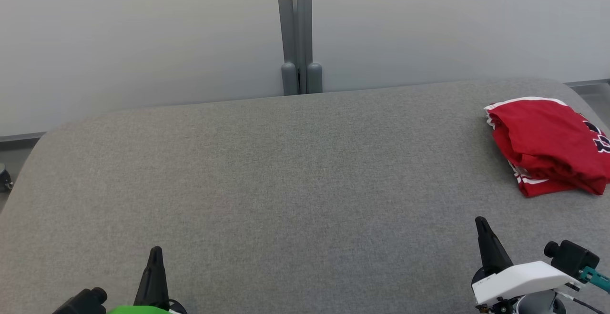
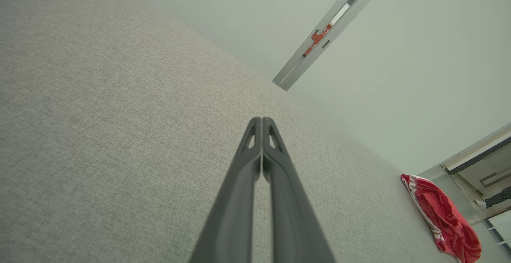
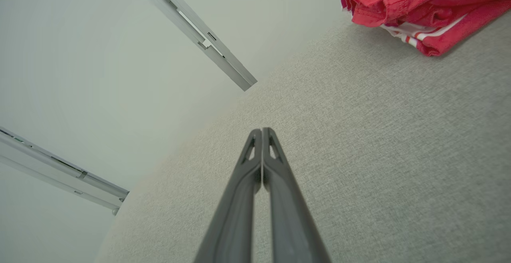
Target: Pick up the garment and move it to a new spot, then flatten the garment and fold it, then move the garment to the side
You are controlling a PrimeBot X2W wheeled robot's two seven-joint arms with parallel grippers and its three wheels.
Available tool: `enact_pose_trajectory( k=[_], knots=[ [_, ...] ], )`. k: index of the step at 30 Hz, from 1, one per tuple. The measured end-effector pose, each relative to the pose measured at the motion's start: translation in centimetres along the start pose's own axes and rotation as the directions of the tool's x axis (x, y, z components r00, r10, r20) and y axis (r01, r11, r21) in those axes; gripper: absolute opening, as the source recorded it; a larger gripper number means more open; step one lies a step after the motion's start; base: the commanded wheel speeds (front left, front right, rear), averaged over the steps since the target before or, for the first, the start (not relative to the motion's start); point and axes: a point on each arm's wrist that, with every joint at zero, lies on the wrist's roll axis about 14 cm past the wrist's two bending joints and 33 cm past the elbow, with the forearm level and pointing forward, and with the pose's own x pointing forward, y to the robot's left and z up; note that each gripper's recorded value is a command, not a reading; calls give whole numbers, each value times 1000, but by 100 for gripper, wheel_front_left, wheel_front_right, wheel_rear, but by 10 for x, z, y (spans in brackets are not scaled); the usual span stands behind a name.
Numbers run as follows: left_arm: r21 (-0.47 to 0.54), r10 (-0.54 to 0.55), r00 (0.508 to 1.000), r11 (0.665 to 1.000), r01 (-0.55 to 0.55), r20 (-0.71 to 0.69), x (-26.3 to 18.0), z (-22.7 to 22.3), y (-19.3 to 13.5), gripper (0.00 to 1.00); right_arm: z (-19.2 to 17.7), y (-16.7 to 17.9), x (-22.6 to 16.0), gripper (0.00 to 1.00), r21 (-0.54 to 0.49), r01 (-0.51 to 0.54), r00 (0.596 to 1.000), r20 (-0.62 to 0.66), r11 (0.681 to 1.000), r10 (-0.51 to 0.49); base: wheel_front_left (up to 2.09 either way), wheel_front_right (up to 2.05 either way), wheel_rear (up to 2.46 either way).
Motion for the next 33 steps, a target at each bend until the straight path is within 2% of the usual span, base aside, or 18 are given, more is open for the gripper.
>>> enact_pose_trajectory(
  k=[15, 33],
  knots=[
    [-195, 13, 1000, 981, -15, -11, 12, 6, 5, 0, 6, -3, 9, 0, 190, 21, 1000, 1, 982, -22, 0, 0, 0],
    [-391, 11, 1000, 920, -15, -12, 24, 14, 7, 0, 13, -3, 20, 0, 379, 22, 1000, 6, 925, -26, 0, 0, 0]
  ],
)
